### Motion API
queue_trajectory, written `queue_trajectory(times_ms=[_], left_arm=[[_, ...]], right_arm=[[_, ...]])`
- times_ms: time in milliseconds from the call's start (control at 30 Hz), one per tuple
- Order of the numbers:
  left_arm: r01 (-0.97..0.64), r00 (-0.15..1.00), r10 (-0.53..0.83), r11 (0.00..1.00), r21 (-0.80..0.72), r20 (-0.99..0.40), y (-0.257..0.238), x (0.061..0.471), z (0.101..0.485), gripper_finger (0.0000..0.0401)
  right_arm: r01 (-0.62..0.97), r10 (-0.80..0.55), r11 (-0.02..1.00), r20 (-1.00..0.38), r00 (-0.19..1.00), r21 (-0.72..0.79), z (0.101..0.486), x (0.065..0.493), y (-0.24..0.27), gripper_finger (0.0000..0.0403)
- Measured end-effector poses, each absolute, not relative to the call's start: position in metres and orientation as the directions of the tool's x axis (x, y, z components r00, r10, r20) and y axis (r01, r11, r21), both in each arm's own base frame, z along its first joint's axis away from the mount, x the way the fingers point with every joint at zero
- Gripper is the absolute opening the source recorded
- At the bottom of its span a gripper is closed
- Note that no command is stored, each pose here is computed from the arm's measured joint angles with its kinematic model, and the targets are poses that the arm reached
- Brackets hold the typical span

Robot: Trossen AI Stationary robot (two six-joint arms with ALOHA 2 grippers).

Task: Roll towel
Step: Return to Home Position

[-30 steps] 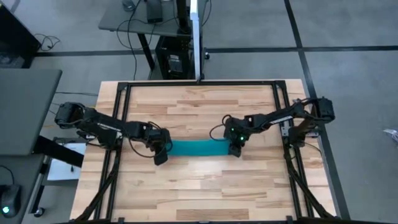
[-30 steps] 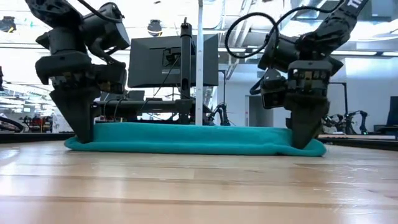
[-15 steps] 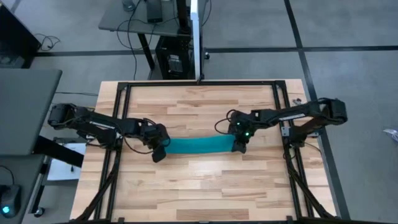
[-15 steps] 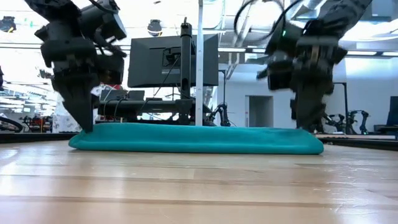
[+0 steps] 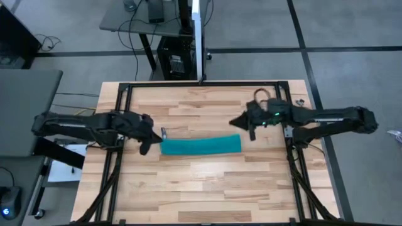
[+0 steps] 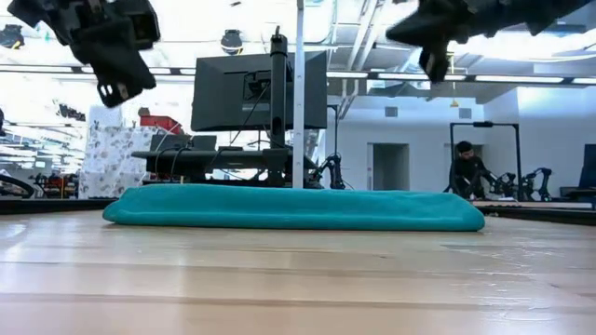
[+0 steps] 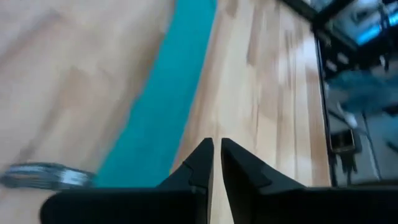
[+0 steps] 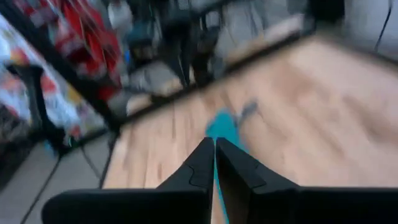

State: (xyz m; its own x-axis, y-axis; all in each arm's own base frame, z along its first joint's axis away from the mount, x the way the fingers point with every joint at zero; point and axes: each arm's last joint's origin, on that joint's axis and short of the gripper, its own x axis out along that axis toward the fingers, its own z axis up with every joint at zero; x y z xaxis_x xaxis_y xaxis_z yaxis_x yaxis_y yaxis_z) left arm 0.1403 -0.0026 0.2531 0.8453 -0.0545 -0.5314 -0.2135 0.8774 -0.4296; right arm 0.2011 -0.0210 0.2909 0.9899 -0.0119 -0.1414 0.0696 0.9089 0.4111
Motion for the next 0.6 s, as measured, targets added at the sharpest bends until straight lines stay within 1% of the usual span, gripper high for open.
queue_trajectory(times_ms=[100,133,200,233,367,433,600], left_arm=[[-0.187,0.883,-0.047,0.878,-0.441,-0.467,-0.002,0.128,0.262,0.0021],[-0.178,0.893,-0.047,0.878,-0.445,-0.448,-0.002,0.124,0.264,0.0021],[-0.163,0.907,-0.047,0.878,-0.451,-0.418,-0.002,0.119,0.267,0.0021],[-0.156,0.913,-0.046,0.878,-0.453,-0.406,-0.002,0.118,0.269,0.0021],[-0.139,0.925,-0.045,0.884,-0.447,-0.378,-0.002,0.113,0.272,0.0022],[-0.131,0.926,-0.046,0.892,-0.433,-0.376,-0.002,0.113,0.272,0.0022],[-0.119,0.923,-0.046,0.909,-0.399,-0.381,-0.002,0.113,0.271,0.0022]], right_arm=[[0.028,0.003,0.903,-0.071,0.997,0.428,0.3,0.185,-0.016,0.0026],[0.014,0.021,0.907,-0.078,0.997,0.42,0.299,0.179,-0.012,0.0027],[-0.034,0.074,0.934,-0.098,0.992,0.357,0.291,0.167,-0.001,0.0029],[-0.038,0.074,0.94,-0.093,0.993,0.34,0.286,0.163,0.003,0.0029],[0.131,-0.11,0.933,-0.08,0.991,0.334,0.255,0.142,0.006,0.0028],[0.141,-0.127,0.937,-0.066,0.99,0.319,0.239,0.135,0.008,0.0029],[0.1,-0.116,0.951,0.035,0.993,0.294,0.217,0.117,0.007,0.0028]])
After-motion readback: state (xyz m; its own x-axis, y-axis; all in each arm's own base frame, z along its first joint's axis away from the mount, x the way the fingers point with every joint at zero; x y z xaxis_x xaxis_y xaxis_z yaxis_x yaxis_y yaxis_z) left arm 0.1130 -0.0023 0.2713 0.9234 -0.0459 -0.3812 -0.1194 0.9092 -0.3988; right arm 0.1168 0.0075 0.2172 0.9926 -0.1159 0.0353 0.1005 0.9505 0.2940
